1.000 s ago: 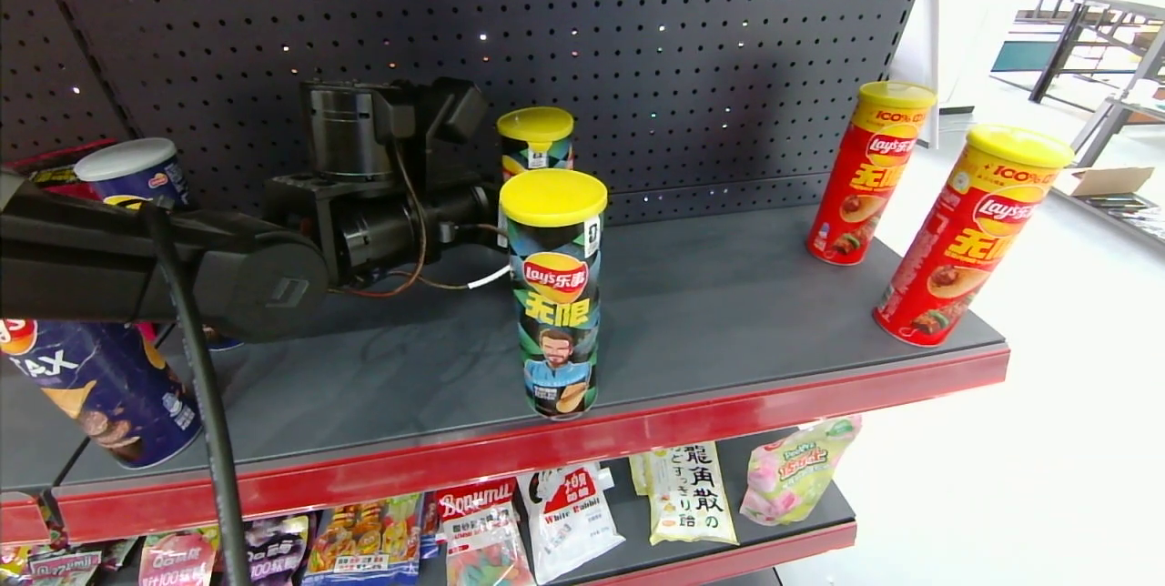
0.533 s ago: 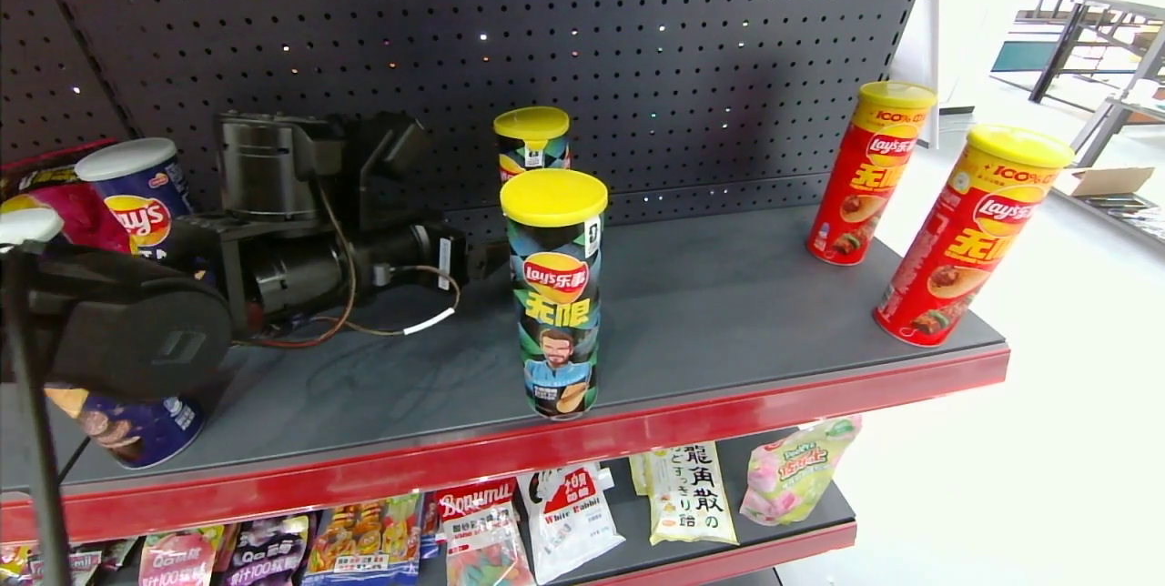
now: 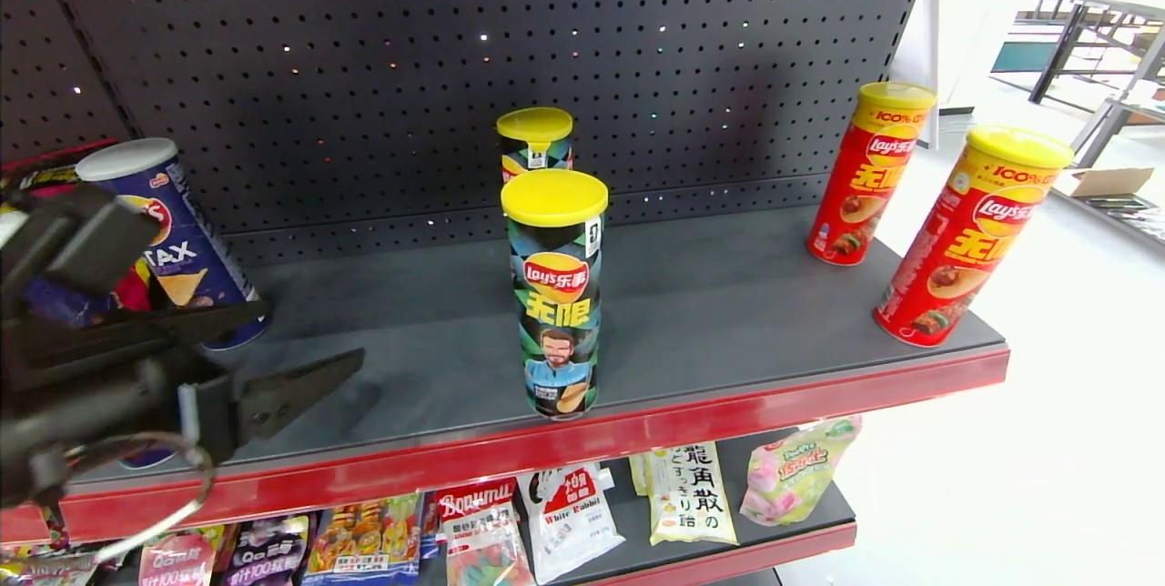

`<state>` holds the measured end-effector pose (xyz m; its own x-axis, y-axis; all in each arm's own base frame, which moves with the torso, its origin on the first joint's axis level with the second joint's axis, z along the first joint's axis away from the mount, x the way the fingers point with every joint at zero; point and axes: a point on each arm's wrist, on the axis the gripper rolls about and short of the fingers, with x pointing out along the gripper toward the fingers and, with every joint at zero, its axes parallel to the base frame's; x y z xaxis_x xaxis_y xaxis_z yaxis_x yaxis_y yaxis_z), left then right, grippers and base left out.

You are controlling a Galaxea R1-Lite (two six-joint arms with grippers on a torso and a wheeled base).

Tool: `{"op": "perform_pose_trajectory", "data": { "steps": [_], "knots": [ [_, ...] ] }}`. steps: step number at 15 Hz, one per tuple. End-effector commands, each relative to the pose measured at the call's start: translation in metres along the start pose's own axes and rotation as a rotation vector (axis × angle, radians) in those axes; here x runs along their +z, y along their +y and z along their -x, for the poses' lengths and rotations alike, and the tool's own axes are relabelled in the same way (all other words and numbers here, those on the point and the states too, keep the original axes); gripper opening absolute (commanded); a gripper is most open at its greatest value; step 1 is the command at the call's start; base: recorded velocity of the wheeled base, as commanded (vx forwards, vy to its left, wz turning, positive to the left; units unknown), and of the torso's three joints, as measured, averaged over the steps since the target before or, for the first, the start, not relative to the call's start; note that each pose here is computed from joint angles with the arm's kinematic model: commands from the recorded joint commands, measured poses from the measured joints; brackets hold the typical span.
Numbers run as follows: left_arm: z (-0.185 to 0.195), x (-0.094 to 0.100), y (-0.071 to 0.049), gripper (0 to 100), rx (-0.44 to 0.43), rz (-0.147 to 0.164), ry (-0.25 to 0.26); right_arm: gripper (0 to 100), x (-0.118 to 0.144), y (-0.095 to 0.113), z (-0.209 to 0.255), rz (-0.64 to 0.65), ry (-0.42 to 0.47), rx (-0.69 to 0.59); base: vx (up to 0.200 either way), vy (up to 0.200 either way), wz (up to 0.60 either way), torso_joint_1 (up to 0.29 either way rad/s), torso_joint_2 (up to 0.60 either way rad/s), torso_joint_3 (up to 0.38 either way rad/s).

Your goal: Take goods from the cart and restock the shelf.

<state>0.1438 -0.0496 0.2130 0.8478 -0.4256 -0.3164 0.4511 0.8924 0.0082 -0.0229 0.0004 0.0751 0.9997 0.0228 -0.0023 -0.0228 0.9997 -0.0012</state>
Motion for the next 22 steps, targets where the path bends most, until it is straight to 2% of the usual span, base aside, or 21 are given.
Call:
{"op": "perform_pose_trajectory", "data": {
  "steps": [1,4,5,6,8,10,12,17,22],
  "knots": [
    [0.117,-0.077,-0.021,100,0.075,0.002,-0.146,100,0.0,0.0,0.0,0.0,0.001,0.002,0.0,0.0,0.0,0.0,0.0,0.0],
    [0.147,-0.109,-0.03,100,0.091,-0.019,-0.274,100,0.0,0.0,0.0,0.0,0.001,0.002,0.0,0.0,0.0,0.0,0.0,0.0],
    [0.152,-0.115,-0.032,100,0.084,-0.027,-0.306,100,0.0,0.0,0.0,0.0,0.001,0.002,0.0,0.0,0.0,0.0,0.0,0.0],
    [0.154,-0.118,-0.032,100,0.088,-0.024,-0.312,100,0.0,0.0,0.0,0.0,0.001,0.002,0.0,0.0,0.0,0.0,0.0,0.0],
    [0.155,-0.119,-0.032,100,0.12,-0.008,-0.311,100,0.0,0.0,0.0,0.0,0.001,0.002,0.0,0.0,0.0,0.0,0.0,0.0],
    [0.154,-0.119,-0.029,100,0.262,0.027,-0.296,100,0.0,0.0,0.0,0.0,0.001,0.002,0.0,0.0,0.0,0.0,0.0,0.0],
    [0.151,-0.126,-0.027,100,0.343,0.042,-0.272,100,0.0,0.0,0.0,0.008,0.001,0.006,0.0,0.0,0.0,0.0,0.0,0.0],
    [0.147,-0.126,-0.025,100,0.39,0.047,-0.237,100,0.0,0.0,0.0,0.013,0.001,0.008,0.0,0.0,0.48,0.002,0.0,0.003],
    [0.149,-0.127,-0.025,100,0.409,0.047,-0.254,100,0.0,0.0,0.0,0.005,0.001,0.008,0.0,0.0,0.48,0.003,0.0,0.003]
  ]
}}
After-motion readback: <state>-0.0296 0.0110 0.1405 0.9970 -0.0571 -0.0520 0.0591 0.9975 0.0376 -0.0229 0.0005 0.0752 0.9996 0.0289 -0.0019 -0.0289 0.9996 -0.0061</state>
